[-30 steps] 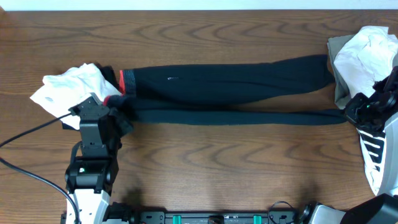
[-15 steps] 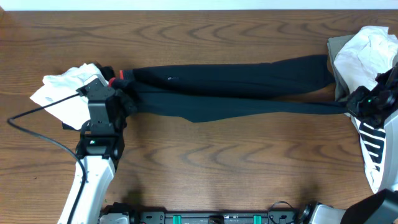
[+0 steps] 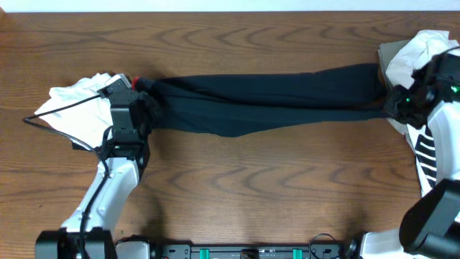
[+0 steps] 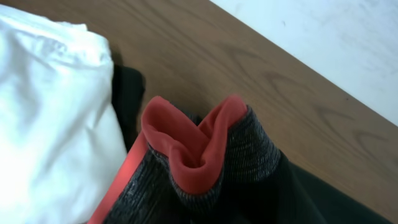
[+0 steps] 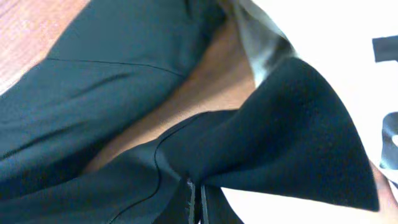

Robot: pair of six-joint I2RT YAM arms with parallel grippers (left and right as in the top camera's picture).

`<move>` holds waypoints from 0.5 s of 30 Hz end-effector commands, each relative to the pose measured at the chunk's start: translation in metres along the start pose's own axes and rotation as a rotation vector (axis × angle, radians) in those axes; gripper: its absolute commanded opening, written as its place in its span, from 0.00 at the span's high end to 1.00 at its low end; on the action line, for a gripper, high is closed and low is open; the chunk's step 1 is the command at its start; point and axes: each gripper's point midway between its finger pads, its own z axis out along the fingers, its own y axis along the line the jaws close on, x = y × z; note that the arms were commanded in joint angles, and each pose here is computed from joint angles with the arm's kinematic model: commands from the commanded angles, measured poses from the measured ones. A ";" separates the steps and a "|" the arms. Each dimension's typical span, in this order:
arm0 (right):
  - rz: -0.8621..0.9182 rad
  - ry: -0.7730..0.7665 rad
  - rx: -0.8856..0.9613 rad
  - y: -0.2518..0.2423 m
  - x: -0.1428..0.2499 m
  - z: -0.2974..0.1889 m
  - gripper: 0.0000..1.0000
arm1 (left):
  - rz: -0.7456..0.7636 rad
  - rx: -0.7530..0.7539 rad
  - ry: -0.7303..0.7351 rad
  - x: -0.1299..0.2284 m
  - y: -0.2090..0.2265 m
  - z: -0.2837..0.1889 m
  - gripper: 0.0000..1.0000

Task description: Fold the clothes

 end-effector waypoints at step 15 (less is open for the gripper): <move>-0.058 0.041 0.039 0.021 -0.046 0.061 0.99 | 0.042 -0.023 -0.051 -0.008 -0.001 0.054 0.94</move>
